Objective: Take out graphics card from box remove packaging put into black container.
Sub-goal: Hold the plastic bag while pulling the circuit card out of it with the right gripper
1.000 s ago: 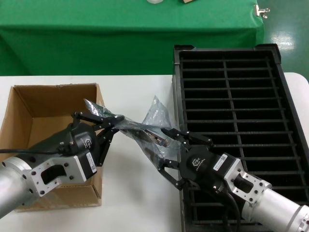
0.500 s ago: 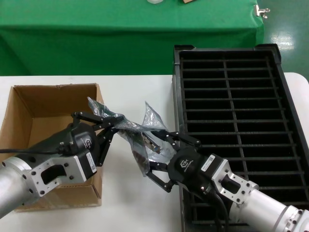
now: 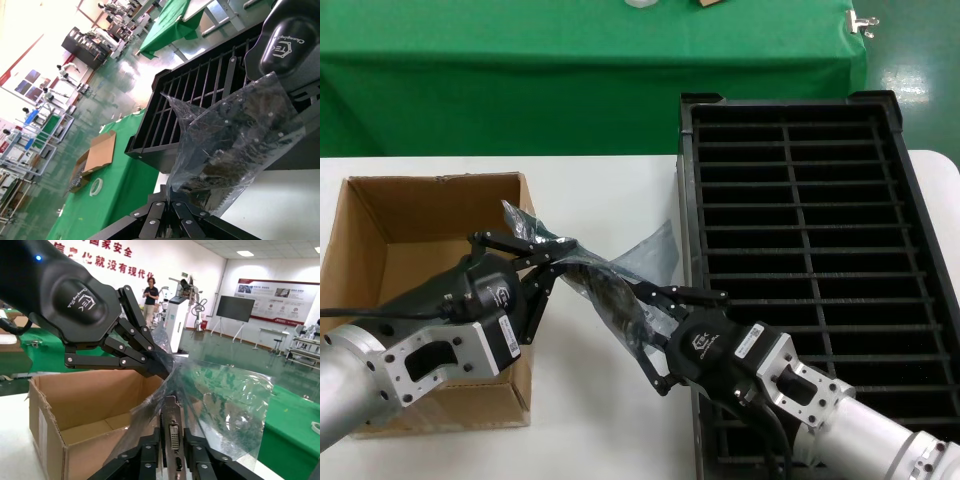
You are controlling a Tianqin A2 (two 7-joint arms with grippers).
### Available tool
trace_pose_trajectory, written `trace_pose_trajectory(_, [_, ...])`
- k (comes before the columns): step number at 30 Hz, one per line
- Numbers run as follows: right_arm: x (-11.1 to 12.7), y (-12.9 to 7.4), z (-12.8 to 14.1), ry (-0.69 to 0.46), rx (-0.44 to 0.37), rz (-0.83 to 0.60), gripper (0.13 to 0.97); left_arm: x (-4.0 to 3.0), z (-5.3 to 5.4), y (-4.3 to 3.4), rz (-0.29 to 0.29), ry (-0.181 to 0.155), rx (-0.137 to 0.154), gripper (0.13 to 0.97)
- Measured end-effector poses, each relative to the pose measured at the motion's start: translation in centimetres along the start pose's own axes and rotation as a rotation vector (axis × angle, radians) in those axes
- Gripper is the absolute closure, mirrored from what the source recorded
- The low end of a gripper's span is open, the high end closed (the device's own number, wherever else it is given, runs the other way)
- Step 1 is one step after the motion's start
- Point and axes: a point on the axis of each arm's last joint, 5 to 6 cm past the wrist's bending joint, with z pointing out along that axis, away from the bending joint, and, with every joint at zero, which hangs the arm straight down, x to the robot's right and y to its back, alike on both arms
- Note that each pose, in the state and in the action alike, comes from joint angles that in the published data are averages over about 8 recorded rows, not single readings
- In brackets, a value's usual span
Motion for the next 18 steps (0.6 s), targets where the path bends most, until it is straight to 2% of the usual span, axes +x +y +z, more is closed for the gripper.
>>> trace_pose_trajectory(5, [0.1, 0.0, -0.3, 0.006, -0.003, 0.001, 0.832, 0.00, 0.0, 0.00, 0.000, 0.000, 0.000, 0.958])
trace_pose_trajectory(12, [0.5, -0.3, -0.9, 0.010, -0.006, -0.005, 0.896, 0.00, 0.0, 0.00, 0.000, 0.000, 0.000, 0.958])
trace_pose_trajectory(18, [1.3, -1.5, -2.5, 0.015, 0.001, -0.010, 0.906, 0.00, 0.0, 0.00, 0.000, 0.000, 0.000, 0.958])
